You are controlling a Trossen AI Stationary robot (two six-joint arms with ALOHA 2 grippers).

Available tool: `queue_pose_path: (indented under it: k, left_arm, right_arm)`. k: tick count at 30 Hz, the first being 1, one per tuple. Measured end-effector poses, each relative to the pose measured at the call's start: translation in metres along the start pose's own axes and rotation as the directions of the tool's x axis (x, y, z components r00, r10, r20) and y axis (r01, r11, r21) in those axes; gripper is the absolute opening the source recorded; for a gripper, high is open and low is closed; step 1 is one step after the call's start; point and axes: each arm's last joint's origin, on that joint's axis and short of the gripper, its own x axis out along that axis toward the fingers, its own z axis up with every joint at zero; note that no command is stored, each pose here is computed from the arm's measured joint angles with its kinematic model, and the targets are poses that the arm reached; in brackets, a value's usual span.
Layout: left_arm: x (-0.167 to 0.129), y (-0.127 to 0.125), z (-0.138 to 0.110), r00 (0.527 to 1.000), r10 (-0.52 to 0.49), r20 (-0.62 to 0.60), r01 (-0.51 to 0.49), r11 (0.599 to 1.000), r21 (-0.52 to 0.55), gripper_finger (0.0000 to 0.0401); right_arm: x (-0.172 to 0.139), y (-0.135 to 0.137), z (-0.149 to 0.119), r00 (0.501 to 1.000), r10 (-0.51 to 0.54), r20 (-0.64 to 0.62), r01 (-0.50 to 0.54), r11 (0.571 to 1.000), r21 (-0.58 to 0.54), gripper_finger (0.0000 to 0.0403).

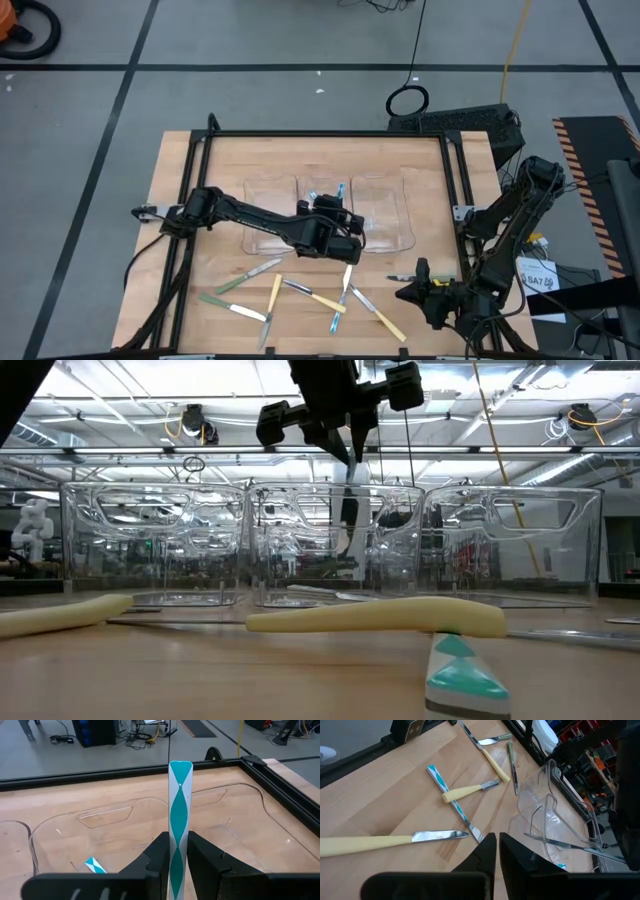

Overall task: Sort silverware by color (type)
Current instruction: Put the left blue knife into the middle transparent bin

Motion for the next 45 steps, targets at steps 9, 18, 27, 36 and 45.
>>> queue_pose_path:
  k: [9, 18, 27, 36, 45]
  left_arm:
    - [0.002, 0.0, 0.001, 1.0, 0.003, -0.004, -0.003, 1.0, -0.002, 0.0066]
    - [0.002, 0.0, 0.0, 0.999, -0.004, -0.035, 0.004, 1.0, -0.002, 0.0066]
    - [0.004, 0.0, -0.004, 0.999, -0.001, -0.049, 0.001, 1.0, 0.004, 0.0066]
    - [0.025, -0.001, -0.018, 0.993, 0.032, -0.111, -0.031, 0.999, 0.01, 0.0077]
    - [0.028, 0.0, -0.016, 0.992, 0.036, -0.12, -0.034, 0.999, 0.016, 0.0153]
  right_arm:
    - [0.0, 0.0, 0.0, 1.0, 0.0, 0.0, 0.0, 1.0, 0.0, 0.0016]
    - [0.0, 0.0, 0.0, 1.0, 0.0, 0.0, 0.0, 1.0, -0.001, 0.0016]
    - [0.0, 0.0, 0.0, 1.0, 0.0, 0.0, 0.0, 1.0, -0.001, 0.0016]
    - [0.0, 0.0, 0.0, 1.0, 0.0, 0.0, 0.0, 1.0, 0.0, 0.0016]
    - [0.0, 0.0, 0.0, 1.0, 0.0, -0.003, 0.0, 1.0, -0.004, 0.0016]
